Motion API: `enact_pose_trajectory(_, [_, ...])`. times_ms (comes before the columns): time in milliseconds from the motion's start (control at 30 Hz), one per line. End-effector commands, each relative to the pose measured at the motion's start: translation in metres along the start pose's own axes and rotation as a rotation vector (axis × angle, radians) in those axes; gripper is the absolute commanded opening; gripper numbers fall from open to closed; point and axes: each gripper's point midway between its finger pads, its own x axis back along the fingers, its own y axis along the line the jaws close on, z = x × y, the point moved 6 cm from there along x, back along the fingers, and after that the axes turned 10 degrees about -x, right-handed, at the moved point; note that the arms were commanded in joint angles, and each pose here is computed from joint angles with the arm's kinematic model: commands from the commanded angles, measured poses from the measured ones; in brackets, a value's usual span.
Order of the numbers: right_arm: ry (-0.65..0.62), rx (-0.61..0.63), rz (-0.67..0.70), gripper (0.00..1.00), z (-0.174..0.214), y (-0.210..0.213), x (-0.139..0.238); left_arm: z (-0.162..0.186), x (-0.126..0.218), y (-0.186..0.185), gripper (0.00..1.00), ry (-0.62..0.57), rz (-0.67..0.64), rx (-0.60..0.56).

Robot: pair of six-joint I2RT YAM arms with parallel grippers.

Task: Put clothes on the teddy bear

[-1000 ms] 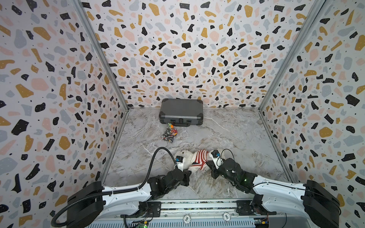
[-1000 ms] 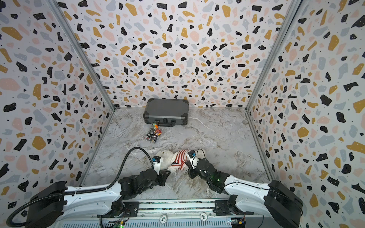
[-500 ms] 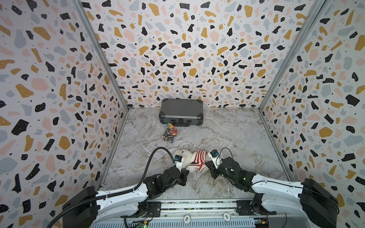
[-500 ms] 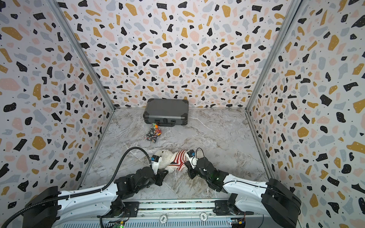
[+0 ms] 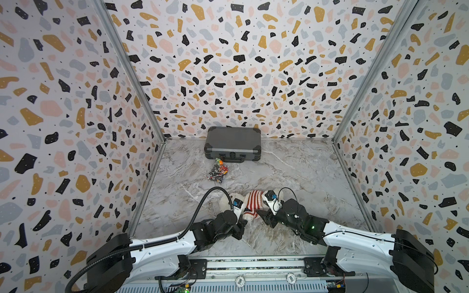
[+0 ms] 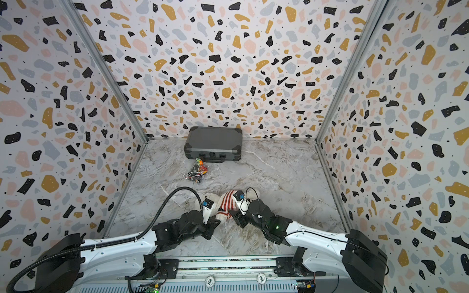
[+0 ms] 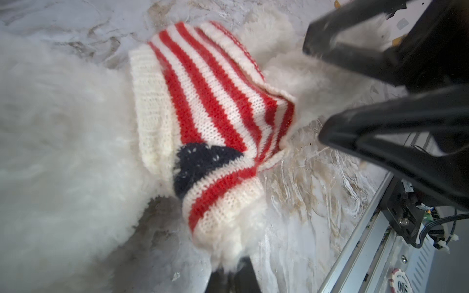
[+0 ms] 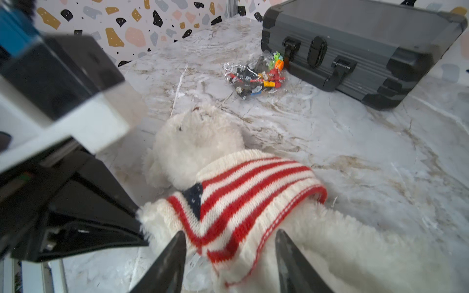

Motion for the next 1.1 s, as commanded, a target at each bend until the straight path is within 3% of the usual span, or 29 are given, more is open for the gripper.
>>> enact_pose_trajectory(0, [0.049,0.065,0.009,0.62,-0.01,0.001,-0.015,0.003,-0.002,0.0,0.0,-0.009,0.017,-0.001])
enact_pose_trajectory(333, [0.162,0.141,-0.018,0.61,-0.006,0.003,-0.063,0.021,-0.002,0.01,0.0,-0.012,-0.003,0.032])
enact_pose_trajectory(567, [0.228,0.159,0.03,0.34,0.009,-0.006,-0.072,0.032,0.003,0.02,0.0,-0.036,-0.048,0.065])
enact_pose_trajectory(733, [0.223,0.157,0.058,0.01,0.008,-0.013,-0.068,0.035,0.006,0.026,0.0,-0.049,-0.079,0.071])
enact_pose_trajectory(1067, [0.135,0.111,0.159,0.0,-0.011,-0.043,-0.046,0.037,0.008,0.033,0.0,-0.051,-0.124,0.061])
